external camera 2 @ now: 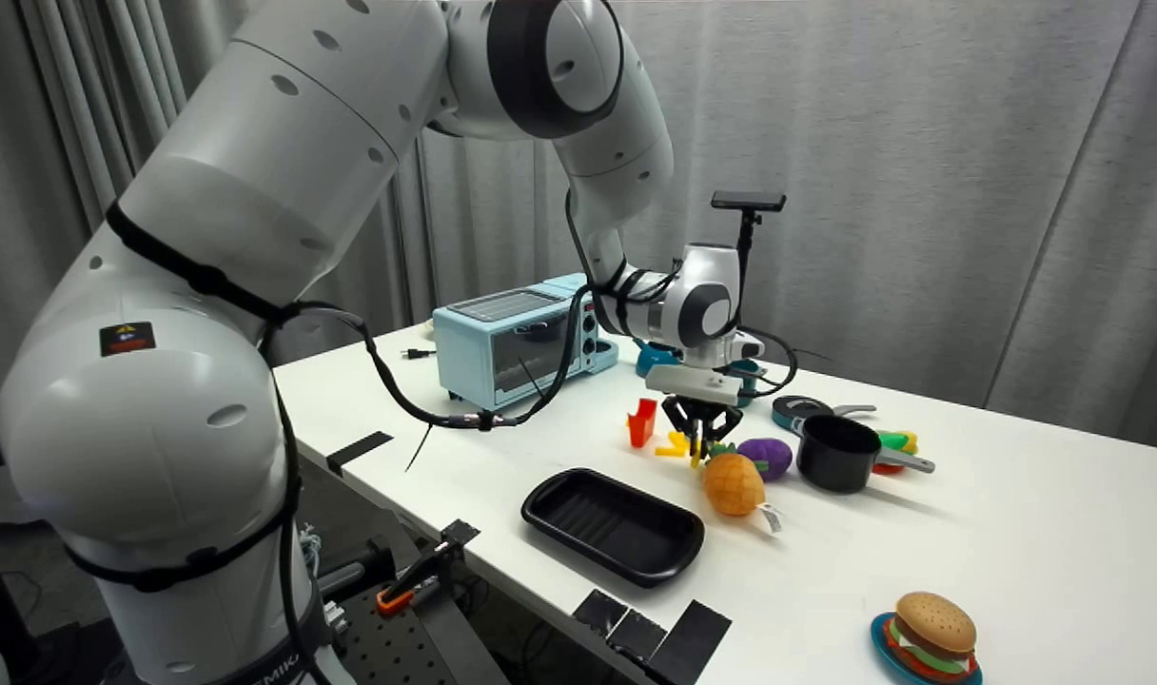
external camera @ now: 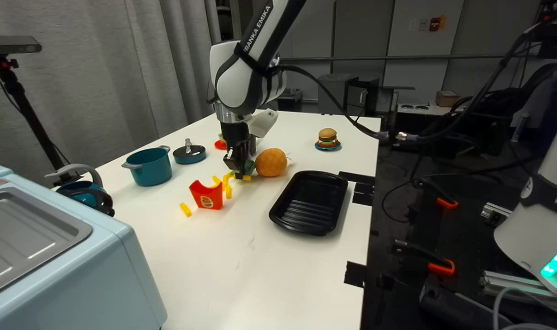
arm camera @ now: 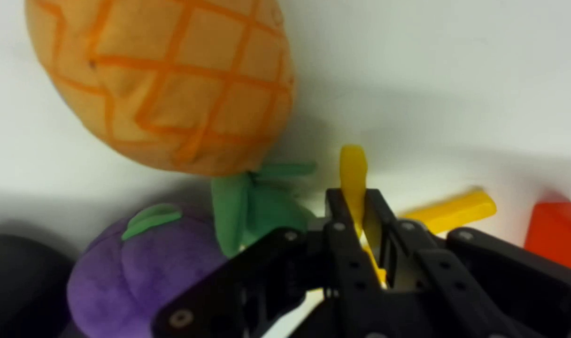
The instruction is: Place a fry in the red box
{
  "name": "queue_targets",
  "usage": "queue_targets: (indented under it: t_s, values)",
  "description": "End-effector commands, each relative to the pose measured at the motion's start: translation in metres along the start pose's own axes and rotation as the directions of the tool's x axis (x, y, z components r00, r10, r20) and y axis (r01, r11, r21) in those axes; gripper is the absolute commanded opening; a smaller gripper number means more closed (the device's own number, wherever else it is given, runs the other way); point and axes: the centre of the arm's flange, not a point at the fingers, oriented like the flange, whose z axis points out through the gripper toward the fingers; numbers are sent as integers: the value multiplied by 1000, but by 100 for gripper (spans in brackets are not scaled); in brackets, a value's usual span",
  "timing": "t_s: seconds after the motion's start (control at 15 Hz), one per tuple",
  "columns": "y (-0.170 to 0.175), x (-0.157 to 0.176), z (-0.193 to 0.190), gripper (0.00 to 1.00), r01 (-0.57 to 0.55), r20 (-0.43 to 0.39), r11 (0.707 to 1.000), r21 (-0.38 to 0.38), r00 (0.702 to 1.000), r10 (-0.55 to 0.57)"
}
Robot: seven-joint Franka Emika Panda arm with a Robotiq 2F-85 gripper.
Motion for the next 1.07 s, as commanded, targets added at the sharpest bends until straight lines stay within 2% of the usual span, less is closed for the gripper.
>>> queue_targets:
  t_s: [0.0, 0.27, 0.53, 1.0]
  values:
    - [-17, 8, -32, 4, 0, -69, 1000, 25, 998, 1]
    - [-43, 24, -53, 4, 24, -147, 999, 28, 989, -19]
    - [-74, 36, -55, 4, 40, -211, 998, 52, 977, -28]
    - [-112, 41, -45, 4, 72, -247, 995, 74, 968, -52]
